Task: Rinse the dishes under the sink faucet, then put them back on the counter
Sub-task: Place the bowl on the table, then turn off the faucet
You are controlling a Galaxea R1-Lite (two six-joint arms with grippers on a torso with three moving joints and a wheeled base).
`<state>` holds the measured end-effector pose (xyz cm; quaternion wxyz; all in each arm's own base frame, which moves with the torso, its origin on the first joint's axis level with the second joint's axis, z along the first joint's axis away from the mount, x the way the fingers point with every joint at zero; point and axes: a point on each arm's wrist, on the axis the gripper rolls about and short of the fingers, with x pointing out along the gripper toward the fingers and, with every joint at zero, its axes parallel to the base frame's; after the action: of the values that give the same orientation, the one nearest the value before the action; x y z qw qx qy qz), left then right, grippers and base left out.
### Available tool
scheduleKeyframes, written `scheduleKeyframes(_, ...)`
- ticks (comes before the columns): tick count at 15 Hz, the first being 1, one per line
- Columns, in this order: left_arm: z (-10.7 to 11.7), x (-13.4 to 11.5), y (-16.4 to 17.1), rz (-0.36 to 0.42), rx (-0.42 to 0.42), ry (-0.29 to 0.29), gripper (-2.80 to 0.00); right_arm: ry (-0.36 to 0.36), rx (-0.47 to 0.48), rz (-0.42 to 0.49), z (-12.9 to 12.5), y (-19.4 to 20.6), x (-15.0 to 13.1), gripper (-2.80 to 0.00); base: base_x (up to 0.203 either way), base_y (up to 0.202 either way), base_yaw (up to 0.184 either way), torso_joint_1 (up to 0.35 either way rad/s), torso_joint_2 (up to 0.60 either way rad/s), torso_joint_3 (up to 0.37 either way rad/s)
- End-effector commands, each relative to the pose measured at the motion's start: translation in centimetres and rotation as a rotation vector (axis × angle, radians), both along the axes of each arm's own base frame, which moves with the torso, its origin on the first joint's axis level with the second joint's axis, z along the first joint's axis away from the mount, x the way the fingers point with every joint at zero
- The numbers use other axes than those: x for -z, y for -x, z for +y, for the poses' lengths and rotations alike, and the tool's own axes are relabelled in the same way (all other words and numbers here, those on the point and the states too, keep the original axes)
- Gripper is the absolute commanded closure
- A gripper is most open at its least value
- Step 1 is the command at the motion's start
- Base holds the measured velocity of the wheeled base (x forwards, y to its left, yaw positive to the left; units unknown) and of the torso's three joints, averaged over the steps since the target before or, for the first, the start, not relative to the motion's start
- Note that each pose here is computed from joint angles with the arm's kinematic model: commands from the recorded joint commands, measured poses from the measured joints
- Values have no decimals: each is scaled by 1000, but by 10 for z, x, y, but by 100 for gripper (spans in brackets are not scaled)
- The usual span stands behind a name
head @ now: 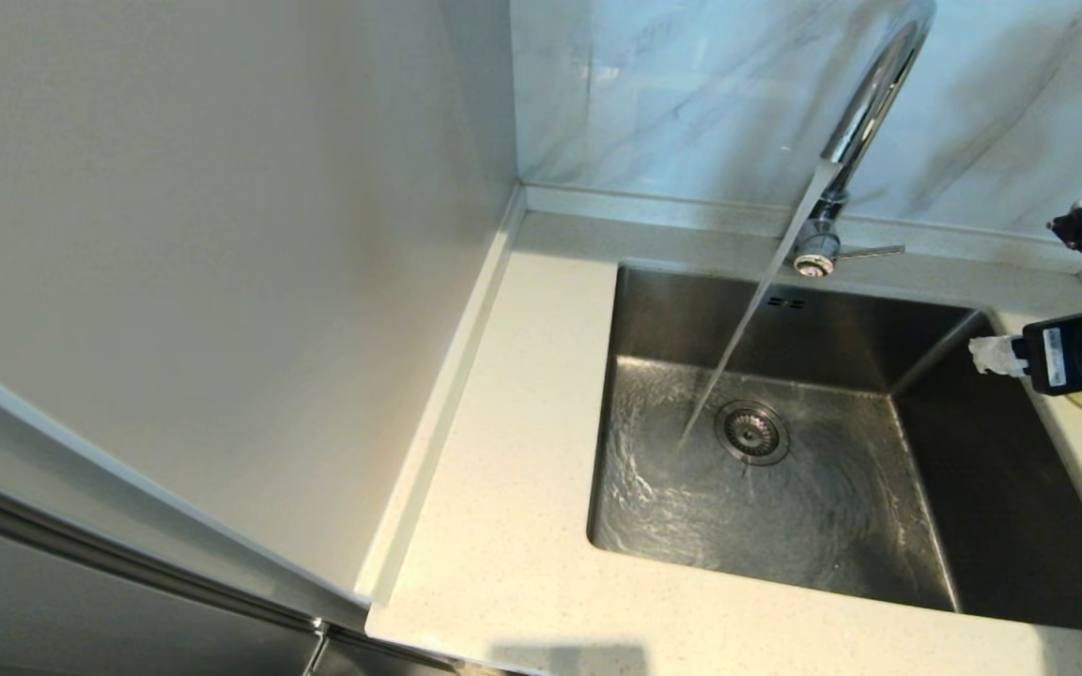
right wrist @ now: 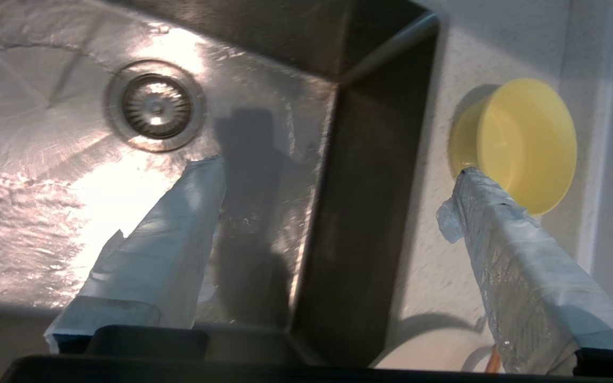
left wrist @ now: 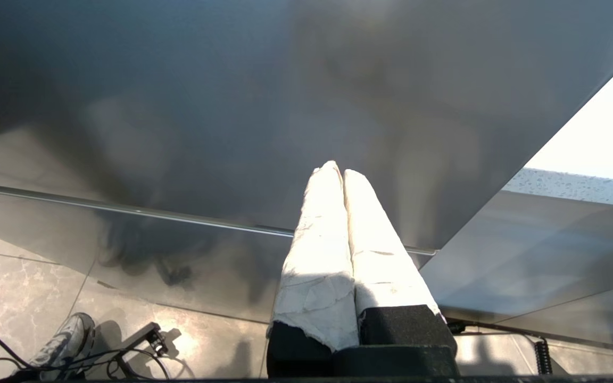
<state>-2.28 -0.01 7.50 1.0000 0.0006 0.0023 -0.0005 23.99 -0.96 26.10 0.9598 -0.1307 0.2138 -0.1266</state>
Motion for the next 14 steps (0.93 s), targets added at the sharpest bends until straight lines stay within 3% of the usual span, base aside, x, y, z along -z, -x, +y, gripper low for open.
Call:
scheduleKeyframes(1, 0, 0, 0, 0, -1, 1, 0, -11, -28, -48, 8, 25, -8, -280, 0, 0, 0, 0, 0, 0)
scheduleKeyframes(6, 0, 0, 0, 0, 0, 1, 0, -63, -23, -93, 9, 73, -8, -280, 0, 0, 0, 0, 0, 0)
scheduleKeyframes(10, 0, 0, 0, 0, -1, 1, 0, -129, -39, 28, 8, 129, -1, -280, 0, 0, 0, 0, 0, 0)
scheduleKeyframes(11, 0, 0, 0, 0, 1, 0, 0, -148, -39, 39, 8, 138, 0, 0, 0, 0, 0, 0, 0, 0)
scheduleKeyframes(14, 0, 0, 0, 0, 0, 1, 0, -190, -13, 20, 6, 154, 0, 0, 0, 0, 0, 0, 0, 0)
